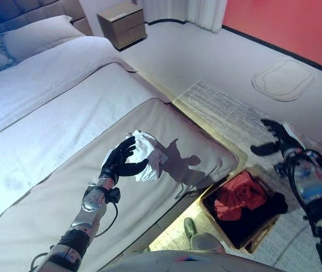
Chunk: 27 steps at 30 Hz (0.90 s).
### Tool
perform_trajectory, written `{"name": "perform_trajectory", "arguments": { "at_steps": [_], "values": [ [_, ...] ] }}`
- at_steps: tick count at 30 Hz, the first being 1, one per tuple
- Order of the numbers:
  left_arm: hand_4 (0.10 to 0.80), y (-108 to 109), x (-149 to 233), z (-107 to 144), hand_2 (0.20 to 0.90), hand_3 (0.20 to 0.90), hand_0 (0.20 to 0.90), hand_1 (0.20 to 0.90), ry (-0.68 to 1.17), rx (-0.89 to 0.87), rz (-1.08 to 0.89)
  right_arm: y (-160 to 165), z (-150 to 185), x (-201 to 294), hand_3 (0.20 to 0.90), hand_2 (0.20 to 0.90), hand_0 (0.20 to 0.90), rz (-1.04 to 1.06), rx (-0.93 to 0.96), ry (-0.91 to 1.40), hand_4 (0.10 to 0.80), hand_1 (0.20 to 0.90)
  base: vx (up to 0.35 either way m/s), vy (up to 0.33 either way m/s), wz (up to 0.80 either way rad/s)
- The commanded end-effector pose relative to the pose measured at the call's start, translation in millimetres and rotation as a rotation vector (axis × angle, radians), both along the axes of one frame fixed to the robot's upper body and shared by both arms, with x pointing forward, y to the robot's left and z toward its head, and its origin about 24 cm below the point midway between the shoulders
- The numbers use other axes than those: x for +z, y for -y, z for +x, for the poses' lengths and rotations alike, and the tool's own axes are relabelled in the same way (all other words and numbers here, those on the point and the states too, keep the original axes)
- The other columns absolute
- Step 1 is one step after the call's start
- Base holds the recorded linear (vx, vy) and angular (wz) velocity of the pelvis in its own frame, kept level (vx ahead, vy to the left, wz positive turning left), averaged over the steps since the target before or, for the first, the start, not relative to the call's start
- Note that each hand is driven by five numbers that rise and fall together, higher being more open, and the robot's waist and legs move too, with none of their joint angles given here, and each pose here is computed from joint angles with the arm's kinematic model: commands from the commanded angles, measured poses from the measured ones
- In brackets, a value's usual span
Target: Pick up the clothes from the bed and place them into the basket
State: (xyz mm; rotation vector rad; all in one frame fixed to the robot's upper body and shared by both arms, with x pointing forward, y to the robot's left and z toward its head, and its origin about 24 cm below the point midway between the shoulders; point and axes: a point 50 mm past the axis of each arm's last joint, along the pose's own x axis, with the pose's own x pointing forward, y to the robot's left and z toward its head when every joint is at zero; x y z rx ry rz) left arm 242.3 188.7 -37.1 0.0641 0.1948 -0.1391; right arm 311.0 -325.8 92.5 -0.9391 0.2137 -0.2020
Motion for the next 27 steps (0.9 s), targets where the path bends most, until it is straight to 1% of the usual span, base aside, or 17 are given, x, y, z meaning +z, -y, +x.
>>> {"name": "perform_trajectory", "arguments": {
  "at_steps": [1,5,10,15,18,21,24,26,27],
  "values": [
    [0.800,-1,54,32,0.900,0.900,0.900,0.900,0.296,-0.067,0.058,-17,35,67,0.900,0.900,0.900,-0.088,0.073,0.168,0.800,0.900,-0.019,-0.035,0.52],
    [0.800,-1,66,39,0.900,0.900,0.900,0.900,0.330,-0.059,0.024,-24,45,66,0.900,0.900,0.900,-0.101,0.099,0.120,0.800,0.900,0.039,-0.028,0.47],
    [0.800,-2,77,41,0.900,0.900,0.900,0.900,0.366,-0.048,-0.069,-30,58,76,0.900,0.900,0.900,-0.080,0.119,0.101,0.800,0.900,0.054,0.001,0.38],
    [0.800,-2,89,42,0.900,0.900,0.900,0.900,0.439,-0.068,-0.061,-38,68,93,0.900,0.900,0.900,-0.115,0.131,0.126,0.800,0.900,-0.038,-0.014,0.27],
    [0.800,-6,93,39,0.900,0.900,0.900,0.900,0.462,-0.033,-0.091,-45,71,91,0.900,0.900,0.900,-0.123,0.143,0.121,0.800,0.900,0.020,0.008,0.22],
    [0.800,-10,100,37,0.900,0.900,0.900,0.900,0.483,-0.010,-0.146,-45,74,95,0.900,0.900,0.900,-0.135,0.121,0.136,0.800,0.900,-0.034,-0.005,0.22],
    [0.800,-13,101,34,0.900,0.900,0.900,0.900,0.482,0.004,-0.173,-46,78,103,0.900,0.900,0.900,-0.096,0.092,0.162,0.800,0.900,-0.085,-0.060,0.22],
    [0.800,-13,100,32,0.900,0.900,0.900,0.900,0.481,-0.002,-0.178,-49,82,114,0.900,0.900,0.900,-0.083,0.083,0.186,0.800,0.900,-0.112,-0.016,0.22],
    [0.800,-9,102,30,0.900,0.900,0.900,0.900,0.486,-0.013,-0.177,-53,85,120,0.900,0.900,0.900,-0.066,0.080,0.197,0.800,0.900,-0.066,0.021,0.18]
  ]
}}
